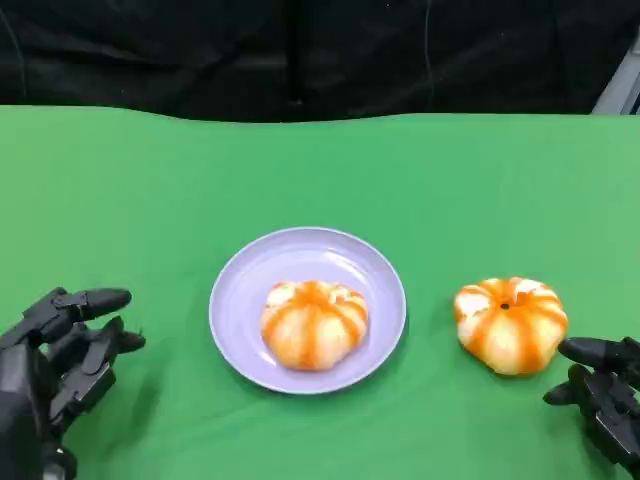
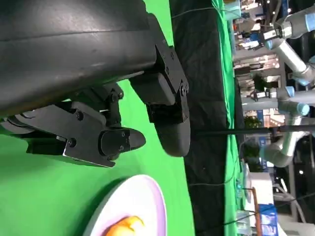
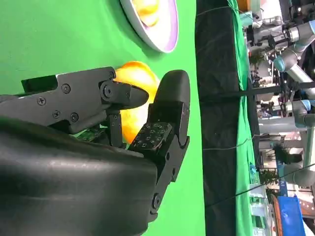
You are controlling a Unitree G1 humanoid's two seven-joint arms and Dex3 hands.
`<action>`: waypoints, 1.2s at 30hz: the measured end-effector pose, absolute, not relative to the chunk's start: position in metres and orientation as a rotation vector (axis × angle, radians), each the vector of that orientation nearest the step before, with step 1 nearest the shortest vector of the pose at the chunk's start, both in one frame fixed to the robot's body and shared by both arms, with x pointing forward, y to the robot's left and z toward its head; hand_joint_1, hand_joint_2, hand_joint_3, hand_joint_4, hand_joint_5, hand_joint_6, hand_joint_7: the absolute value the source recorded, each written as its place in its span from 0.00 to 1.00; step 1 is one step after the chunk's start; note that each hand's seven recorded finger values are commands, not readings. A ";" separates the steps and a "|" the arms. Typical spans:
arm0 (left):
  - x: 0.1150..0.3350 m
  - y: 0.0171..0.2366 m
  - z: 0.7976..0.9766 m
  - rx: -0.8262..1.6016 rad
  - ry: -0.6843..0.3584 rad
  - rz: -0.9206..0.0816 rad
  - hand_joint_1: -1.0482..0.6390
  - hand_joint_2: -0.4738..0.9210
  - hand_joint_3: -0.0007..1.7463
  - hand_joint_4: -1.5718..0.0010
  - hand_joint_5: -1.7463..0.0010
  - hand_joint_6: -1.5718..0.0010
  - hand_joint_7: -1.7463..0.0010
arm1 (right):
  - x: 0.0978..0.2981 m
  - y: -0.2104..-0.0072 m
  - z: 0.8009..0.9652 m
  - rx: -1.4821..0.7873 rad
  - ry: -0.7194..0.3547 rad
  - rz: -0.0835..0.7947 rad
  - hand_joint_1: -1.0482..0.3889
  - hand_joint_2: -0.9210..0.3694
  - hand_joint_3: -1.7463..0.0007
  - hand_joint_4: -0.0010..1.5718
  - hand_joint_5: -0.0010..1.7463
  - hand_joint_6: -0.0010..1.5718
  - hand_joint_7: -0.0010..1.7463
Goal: Grasp the bread from the table and place it into the plate.
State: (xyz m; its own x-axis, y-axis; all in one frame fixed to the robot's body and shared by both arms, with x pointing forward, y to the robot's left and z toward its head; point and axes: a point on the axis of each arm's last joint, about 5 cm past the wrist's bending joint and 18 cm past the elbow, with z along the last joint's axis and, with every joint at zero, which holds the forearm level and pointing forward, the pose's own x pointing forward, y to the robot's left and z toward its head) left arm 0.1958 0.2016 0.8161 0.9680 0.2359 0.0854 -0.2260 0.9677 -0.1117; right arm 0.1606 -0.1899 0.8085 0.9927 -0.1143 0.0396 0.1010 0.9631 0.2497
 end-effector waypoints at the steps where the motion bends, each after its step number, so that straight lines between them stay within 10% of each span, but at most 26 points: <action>1: 0.196 0.202 0.816 -0.101 -0.098 0.236 0.65 1.00 0.25 0.52 0.17 0.49 0.37 | 0.161 -0.190 0.809 0.250 -0.054 -0.109 0.69 0.00 0.79 0.45 0.73 0.59 0.35; 36: 0.196 0.200 0.817 -0.070 -0.105 0.224 0.66 0.99 0.26 0.51 0.13 0.48 0.33 | 0.159 -0.196 0.808 0.249 -0.058 -0.111 0.71 0.00 0.75 0.42 0.76 0.57 0.37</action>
State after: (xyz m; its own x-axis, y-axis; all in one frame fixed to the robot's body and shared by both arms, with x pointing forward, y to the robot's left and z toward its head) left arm 0.1964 0.1997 0.8168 0.9696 0.2252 0.0962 -0.2178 0.9726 -0.0813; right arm 0.1595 -0.1962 0.8083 0.9922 -0.1164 0.0436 0.1021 0.9630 0.2494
